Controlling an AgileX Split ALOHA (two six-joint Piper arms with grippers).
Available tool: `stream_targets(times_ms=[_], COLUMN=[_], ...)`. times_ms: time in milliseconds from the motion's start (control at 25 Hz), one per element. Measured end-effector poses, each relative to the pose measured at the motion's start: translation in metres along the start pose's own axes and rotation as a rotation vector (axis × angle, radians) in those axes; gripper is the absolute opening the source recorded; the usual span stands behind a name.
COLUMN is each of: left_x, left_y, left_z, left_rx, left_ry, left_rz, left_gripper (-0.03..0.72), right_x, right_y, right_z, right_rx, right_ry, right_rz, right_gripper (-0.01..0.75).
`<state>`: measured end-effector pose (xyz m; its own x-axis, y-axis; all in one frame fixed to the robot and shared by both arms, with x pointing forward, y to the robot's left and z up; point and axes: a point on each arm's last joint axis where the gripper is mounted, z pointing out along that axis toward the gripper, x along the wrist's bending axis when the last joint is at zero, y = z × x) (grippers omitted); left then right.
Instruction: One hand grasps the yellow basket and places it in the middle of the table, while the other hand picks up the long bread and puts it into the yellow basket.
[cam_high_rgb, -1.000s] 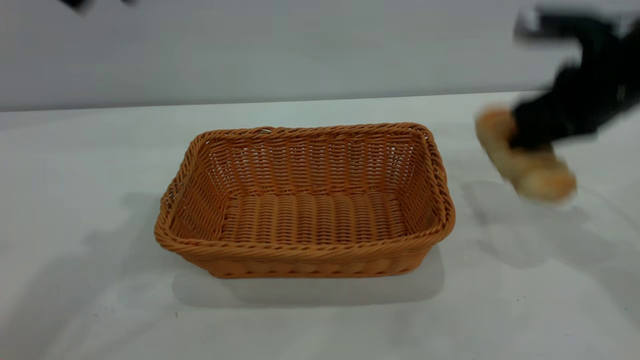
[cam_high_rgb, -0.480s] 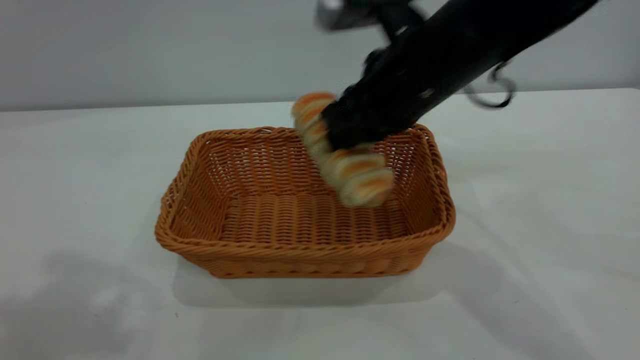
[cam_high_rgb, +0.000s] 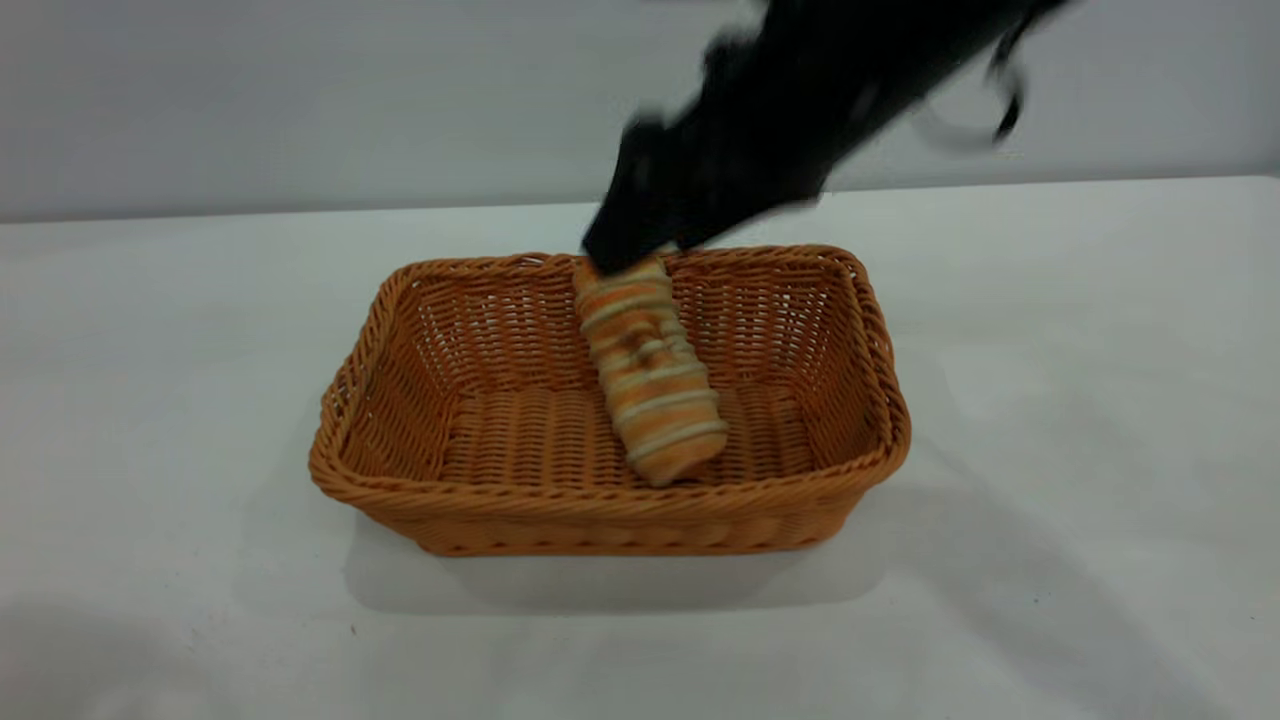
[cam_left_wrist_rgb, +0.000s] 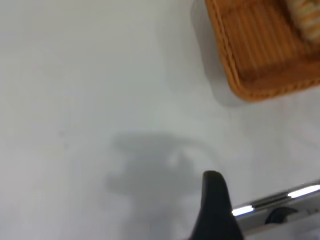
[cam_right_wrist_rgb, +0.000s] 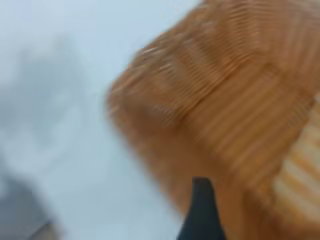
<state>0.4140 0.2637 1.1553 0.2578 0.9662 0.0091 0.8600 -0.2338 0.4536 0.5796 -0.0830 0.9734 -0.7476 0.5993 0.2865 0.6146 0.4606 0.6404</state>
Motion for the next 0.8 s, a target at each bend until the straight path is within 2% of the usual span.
stream_targets(times_ms=[80,240,400,520,800], left_x=[-0.001,-0.004,-0.007,-0.008,-0.01], left_y=[-0.024,-0.076,-0.12,-0.147,-0.186], left_z=[-0.005,-0.004,0.004,0.013,0.041], left_rx=[-0.014,-0.03,-0.049,-0.066,-0.078], left_ry=[0.002,0.002,0.003,0.004,0.004], left_rz=[0.0,-0.021,-0.025,-0.026,-0.027], left_gripper=[0.571,0.571,0.571,0.571,0.571], right_x=[0.018,0.049,0.07,0.083,0.097], right_y=[0.006,-0.001,-0.025,-0.056,-0.154], right_z=[-0.044,-0.114,-0.159,-0.183,-0.201], right_rx=[0.07,0.231,0.263,0.274,0.378], right_ry=[0.013,-0.043,-0.125,-0.187,-0.315], right_rz=[-0.012,-0.04,-0.003,0.018,0.099], right_gripper=[0.645,0.581,0.557,0.554,0.552])
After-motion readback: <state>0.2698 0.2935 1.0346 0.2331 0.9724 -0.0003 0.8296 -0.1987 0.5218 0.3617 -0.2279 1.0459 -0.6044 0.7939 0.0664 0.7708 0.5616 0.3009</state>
